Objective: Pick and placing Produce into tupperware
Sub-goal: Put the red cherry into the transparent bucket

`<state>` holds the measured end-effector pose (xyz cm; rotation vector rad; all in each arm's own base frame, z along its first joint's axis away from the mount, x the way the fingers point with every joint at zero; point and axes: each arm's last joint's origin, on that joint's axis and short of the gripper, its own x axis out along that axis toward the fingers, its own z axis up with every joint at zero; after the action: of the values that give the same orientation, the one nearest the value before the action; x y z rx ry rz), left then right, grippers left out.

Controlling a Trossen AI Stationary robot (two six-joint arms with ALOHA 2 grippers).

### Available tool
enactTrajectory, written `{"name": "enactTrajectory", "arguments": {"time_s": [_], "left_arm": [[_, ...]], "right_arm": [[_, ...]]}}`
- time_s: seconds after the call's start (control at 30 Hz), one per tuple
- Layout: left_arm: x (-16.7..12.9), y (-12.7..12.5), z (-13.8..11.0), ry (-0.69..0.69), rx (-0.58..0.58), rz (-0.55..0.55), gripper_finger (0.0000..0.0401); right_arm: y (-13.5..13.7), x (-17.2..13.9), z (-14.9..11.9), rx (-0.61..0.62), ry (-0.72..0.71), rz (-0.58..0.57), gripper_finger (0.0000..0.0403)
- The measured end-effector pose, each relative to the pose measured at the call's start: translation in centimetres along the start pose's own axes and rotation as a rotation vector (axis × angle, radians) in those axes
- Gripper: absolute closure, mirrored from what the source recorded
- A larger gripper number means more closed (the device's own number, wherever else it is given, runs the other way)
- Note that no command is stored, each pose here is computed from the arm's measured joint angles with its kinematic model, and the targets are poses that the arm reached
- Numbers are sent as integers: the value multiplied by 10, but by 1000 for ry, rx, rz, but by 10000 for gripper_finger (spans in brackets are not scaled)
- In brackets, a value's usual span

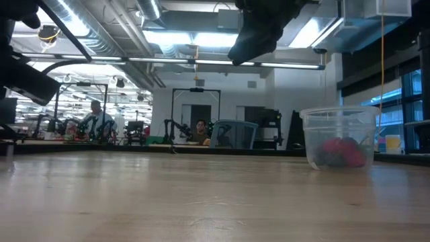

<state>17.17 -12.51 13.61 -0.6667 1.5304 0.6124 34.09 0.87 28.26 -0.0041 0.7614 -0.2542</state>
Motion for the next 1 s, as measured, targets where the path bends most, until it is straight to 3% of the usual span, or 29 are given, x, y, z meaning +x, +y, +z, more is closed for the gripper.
{"name": "enactTrajectory", "arguments": {"time_s": [0.4, 0.57, 0.73, 1.0], "left_arm": [[0, 0, 2, 11, -7, 0, 319], [-2, 0, 10, -34, 130, 8, 348], [-18, -9, 31, -268, 286, 47, 356], [-63, -20, 69, -698, 437, 297, 350]], "right_arm": [[0, 0, 0, 0, 0, 0, 175], [0, 0, 0, 25, 0, 0, 175], [1, 0, 0, -2, -4, 9, 175], [16, -3, 5, -76, -64, 113, 175]]}}
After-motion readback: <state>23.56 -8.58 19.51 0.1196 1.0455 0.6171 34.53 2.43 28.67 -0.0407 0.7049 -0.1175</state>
